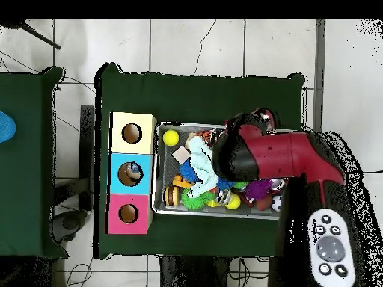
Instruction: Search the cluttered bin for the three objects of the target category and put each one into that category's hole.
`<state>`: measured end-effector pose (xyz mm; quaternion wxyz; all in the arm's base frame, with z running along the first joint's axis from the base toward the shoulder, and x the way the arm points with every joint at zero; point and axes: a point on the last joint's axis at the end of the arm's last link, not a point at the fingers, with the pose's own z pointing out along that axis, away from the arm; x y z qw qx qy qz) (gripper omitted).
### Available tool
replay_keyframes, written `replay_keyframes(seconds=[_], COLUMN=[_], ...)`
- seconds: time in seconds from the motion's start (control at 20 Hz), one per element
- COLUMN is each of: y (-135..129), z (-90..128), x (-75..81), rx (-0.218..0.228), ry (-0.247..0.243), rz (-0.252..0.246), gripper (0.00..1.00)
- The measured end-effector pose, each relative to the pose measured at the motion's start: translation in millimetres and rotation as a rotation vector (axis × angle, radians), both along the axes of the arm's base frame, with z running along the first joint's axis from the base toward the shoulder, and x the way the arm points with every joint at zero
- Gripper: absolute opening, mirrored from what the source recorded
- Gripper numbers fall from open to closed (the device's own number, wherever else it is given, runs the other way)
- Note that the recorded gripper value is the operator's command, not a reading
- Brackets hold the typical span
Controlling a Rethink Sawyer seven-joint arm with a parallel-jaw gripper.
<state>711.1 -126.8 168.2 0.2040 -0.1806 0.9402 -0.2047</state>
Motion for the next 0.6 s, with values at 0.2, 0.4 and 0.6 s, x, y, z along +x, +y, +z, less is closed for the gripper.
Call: replay_keyframes(seconds=[0.2,0.4,0.6], y=[-26.4,-36.5,-37.4], z=[-14.1,-32.6,-48.8], x=[-6.1,-13.0,-19.0], rx=[0.006,0.018,0.033], ry=[0.005,0.024,0.046], rz=[-0.020,-0.030,-0.034], gripper=[1.00,1.00,1.00])
